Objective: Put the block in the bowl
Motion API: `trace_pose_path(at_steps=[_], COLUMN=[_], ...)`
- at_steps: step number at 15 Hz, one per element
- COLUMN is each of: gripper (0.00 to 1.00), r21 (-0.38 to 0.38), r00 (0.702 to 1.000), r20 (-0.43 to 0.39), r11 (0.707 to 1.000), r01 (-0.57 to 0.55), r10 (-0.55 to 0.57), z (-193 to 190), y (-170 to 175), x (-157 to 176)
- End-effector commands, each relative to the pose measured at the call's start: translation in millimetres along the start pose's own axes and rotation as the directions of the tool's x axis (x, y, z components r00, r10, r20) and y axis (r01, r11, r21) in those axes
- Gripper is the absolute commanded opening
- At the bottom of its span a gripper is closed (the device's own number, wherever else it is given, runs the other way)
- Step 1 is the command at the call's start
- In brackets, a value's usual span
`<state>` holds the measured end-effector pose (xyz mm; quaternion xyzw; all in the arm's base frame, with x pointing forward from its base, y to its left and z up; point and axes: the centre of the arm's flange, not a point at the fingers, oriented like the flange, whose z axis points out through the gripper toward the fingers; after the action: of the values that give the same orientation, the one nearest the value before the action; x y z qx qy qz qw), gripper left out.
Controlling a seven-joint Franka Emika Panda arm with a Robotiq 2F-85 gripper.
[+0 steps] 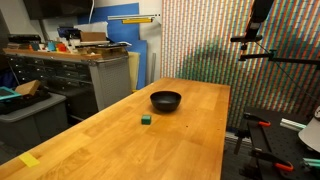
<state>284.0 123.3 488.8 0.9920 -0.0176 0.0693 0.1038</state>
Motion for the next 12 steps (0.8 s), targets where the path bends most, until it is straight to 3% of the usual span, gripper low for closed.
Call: trace_pose_path(at_steps=[1, 5, 12], gripper=[1.0, 1.0, 1.0], r21=[0.0, 0.013, 0.035], r00=[1.0, 0.999, 0.999], r20=[0.0, -0.024, -0.048], r11=[1.0, 1.0, 0.999], r01=[0.0, -0.02, 0.027], r10=[0.0, 0.021, -0.026], z=[0.0, 18.2, 83.2], y=[0.0, -1.6, 0.1], x=[0.0, 29.2, 120.3])
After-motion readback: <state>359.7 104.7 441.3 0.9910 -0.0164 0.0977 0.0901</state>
